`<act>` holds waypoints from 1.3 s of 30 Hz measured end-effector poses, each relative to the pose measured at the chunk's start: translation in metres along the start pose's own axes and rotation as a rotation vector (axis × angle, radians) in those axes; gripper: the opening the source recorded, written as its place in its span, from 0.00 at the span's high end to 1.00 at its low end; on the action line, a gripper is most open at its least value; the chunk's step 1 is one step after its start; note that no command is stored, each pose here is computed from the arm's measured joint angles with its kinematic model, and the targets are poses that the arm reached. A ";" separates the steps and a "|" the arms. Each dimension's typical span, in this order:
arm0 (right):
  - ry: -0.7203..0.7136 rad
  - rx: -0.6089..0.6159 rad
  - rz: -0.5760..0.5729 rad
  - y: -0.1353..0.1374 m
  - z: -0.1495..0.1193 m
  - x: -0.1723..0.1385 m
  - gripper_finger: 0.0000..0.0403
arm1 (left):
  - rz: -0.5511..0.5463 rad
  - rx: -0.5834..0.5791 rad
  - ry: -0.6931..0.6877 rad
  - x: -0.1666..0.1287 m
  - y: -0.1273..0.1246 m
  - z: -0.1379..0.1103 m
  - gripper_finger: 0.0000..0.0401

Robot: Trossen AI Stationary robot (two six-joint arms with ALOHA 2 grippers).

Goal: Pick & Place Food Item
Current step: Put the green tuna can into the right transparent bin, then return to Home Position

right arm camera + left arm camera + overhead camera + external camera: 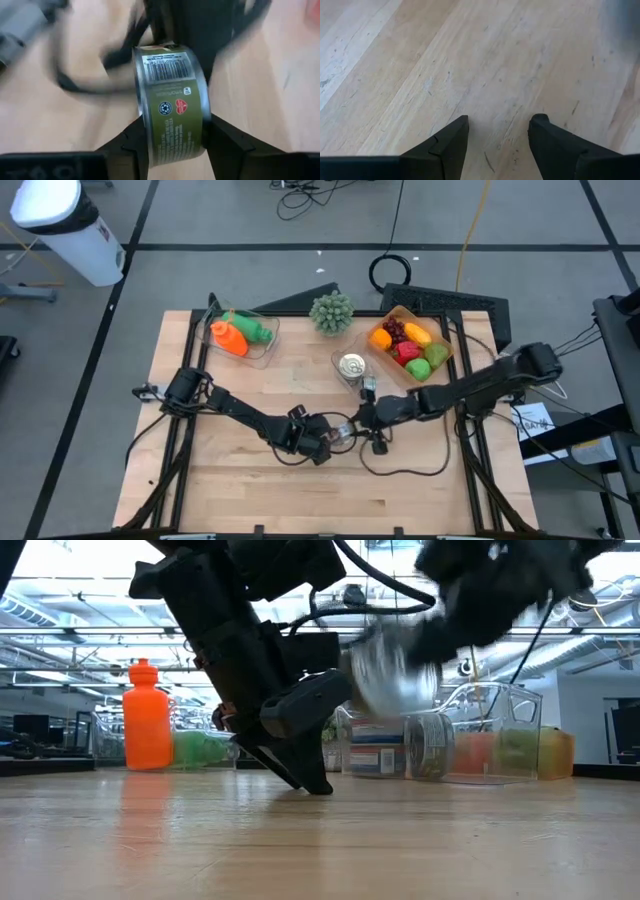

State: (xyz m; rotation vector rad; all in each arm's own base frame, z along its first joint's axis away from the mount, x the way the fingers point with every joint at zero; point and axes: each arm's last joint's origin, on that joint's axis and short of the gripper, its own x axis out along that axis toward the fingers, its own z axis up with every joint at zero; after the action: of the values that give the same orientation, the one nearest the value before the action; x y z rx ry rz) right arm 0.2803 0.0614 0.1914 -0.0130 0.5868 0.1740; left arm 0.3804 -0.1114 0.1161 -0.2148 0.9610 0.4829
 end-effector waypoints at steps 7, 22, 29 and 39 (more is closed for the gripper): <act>-0.100 0.022 -0.212 -0.007 0.023 -0.069 0.66 | -0.006 0.002 -0.007 0.000 -0.001 0.001 0.47; 0.144 0.392 -0.709 -0.041 -0.048 -0.103 0.66 | -0.011 -0.004 -0.014 0.000 -0.001 0.002 0.47; 0.156 0.429 -0.671 -0.049 -0.067 -0.093 0.58 | -0.013 -0.009 -0.015 0.000 -0.001 0.002 0.47; 0.063 0.480 -0.469 -0.044 -0.057 -0.102 0.09 | -0.147 0.098 0.028 -0.034 0.007 0.019 0.47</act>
State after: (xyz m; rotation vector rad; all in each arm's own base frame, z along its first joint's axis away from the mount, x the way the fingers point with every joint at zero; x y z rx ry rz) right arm 0.1732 -0.0020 0.1987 0.3082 0.6613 -0.4266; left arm 0.3753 -0.1082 0.1552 -0.2021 0.9860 0.2977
